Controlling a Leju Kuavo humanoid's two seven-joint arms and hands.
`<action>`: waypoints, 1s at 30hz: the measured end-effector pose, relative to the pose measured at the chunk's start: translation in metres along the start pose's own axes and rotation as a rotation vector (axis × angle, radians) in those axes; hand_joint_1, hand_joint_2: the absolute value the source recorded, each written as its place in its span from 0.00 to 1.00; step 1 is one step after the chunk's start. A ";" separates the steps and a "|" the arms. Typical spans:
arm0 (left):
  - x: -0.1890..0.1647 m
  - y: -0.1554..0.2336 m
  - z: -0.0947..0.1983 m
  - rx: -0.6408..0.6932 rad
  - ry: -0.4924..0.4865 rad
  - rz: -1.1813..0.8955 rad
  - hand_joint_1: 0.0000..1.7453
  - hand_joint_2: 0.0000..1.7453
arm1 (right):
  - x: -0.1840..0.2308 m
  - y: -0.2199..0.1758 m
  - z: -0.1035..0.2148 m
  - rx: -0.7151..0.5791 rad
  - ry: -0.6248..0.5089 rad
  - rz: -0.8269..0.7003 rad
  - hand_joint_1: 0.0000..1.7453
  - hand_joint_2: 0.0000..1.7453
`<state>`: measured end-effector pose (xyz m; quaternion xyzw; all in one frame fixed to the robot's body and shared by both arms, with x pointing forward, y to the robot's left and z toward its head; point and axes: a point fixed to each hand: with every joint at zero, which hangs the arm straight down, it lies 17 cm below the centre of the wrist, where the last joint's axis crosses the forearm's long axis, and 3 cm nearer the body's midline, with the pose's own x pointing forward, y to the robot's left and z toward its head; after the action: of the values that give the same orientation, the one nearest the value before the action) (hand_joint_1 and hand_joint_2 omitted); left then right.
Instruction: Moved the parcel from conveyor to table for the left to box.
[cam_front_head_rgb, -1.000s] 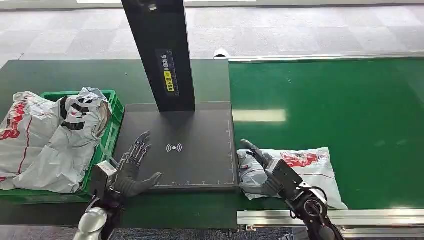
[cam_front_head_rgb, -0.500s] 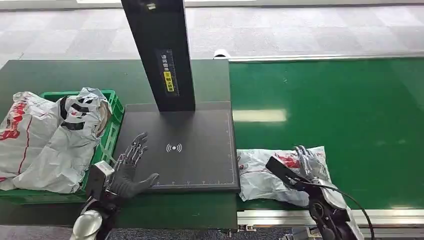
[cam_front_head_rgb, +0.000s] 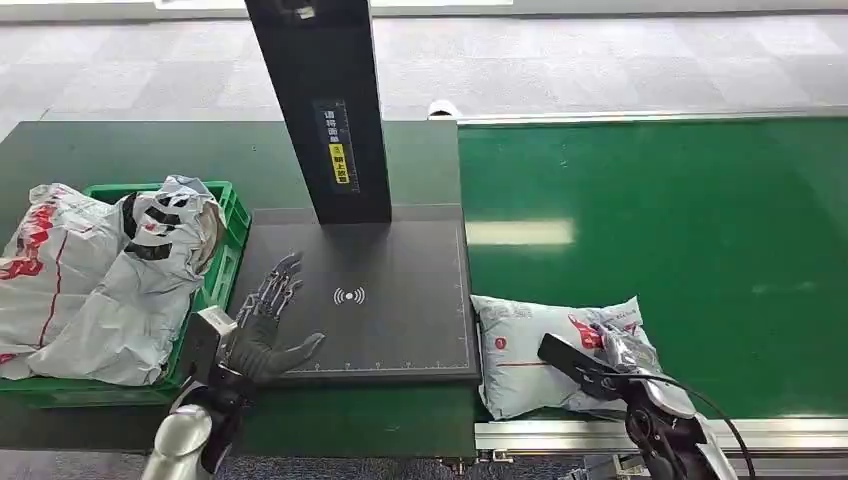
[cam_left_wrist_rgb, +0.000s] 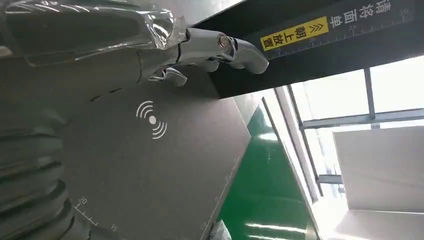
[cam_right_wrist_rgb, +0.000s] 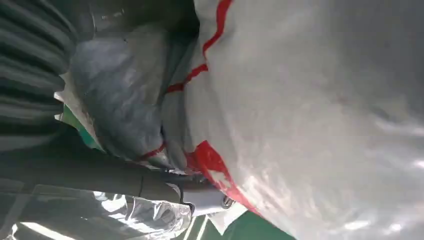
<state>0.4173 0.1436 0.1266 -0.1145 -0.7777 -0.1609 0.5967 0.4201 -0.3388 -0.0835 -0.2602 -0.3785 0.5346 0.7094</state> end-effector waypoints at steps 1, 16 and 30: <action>0.000 0.000 0.000 0.002 0.000 0.000 0.00 1.00 | 0.000 -0.003 -0.001 -0.010 -0.004 0.003 1.00 1.00; 0.000 0.003 0.026 0.037 0.006 0.017 0.00 1.00 | 0.055 -0.072 0.007 -0.388 -0.225 0.165 1.00 1.00; 0.010 0.007 0.023 0.042 -0.036 0.023 0.00 1.00 | 0.103 -0.159 0.076 -0.860 -0.368 0.055 1.00 1.00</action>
<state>0.3969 0.1591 0.1313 -0.1139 -0.7902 -0.1354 0.5867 0.4618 -0.2898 0.1106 -0.4415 -0.6780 0.3851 0.4438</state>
